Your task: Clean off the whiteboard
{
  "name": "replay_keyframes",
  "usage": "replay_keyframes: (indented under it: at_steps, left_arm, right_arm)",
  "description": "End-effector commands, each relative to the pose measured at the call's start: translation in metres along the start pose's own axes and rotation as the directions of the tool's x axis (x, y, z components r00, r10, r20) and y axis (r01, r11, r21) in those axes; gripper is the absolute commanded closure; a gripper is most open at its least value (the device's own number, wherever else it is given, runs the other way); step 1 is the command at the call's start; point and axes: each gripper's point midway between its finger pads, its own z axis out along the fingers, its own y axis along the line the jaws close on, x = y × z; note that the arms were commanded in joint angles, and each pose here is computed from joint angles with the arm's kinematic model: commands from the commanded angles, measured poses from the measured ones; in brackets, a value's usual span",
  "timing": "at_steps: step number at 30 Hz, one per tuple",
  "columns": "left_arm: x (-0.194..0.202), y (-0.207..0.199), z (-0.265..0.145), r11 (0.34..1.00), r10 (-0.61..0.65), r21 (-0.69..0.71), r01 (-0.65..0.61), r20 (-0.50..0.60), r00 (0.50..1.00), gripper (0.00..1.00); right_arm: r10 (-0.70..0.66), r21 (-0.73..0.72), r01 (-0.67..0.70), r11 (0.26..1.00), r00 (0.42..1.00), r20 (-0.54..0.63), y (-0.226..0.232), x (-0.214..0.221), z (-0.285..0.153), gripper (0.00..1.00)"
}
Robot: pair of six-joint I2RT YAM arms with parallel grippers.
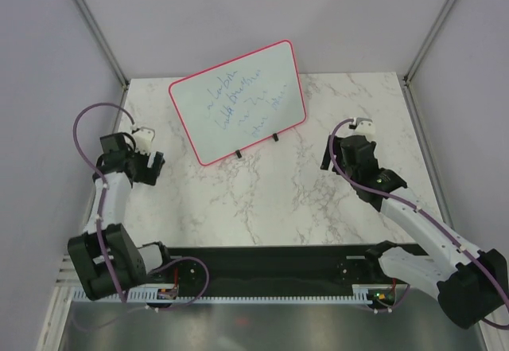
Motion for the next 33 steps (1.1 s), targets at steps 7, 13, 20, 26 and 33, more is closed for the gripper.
replay_keyframes:
  at_steps: [7, 13, 20, 26, 33]
  left_arm:
    - [-0.091, 0.003, 0.043, 0.961, -0.039, 0.277, 0.026, 0.042, 0.998, 0.01]
    - [-0.067, -0.021, 0.082, 0.952, 0.013, 0.306, 0.007, -0.063, 0.998, 0.11]
    - [-0.039, -0.012, 0.104, 0.975, 0.019, 0.220, 0.013, -0.143, 0.990, 0.19]
    - [-0.017, -0.030, 0.104, 0.960, 0.025, 0.279, 0.024, -0.172, 0.985, 0.44]
    - [-0.016, -0.042, 0.099, 0.943, 0.037, 0.334, 0.014, -0.146, 0.989, 0.89]
  right_arm:
    - [0.021, -0.068, -0.017, 0.998, 0.998, 0.065, 0.009, -0.015, -0.009, 0.13]
    - [0.037, -0.122, -0.021, 0.992, 0.990, 0.132, 0.012, -0.025, -0.021, 0.13]
    - [0.049, -0.139, -0.025, 0.990, 0.984, 0.173, 0.010, -0.031, -0.030, 0.14]
    - [0.054, -0.138, -0.029, 0.990, 0.982, 0.180, 0.009, -0.033, -0.032, 0.14]
    - [0.057, -0.170, -0.026, 0.985, 0.981, 0.183, 0.016, -0.038, -0.036, 0.14]
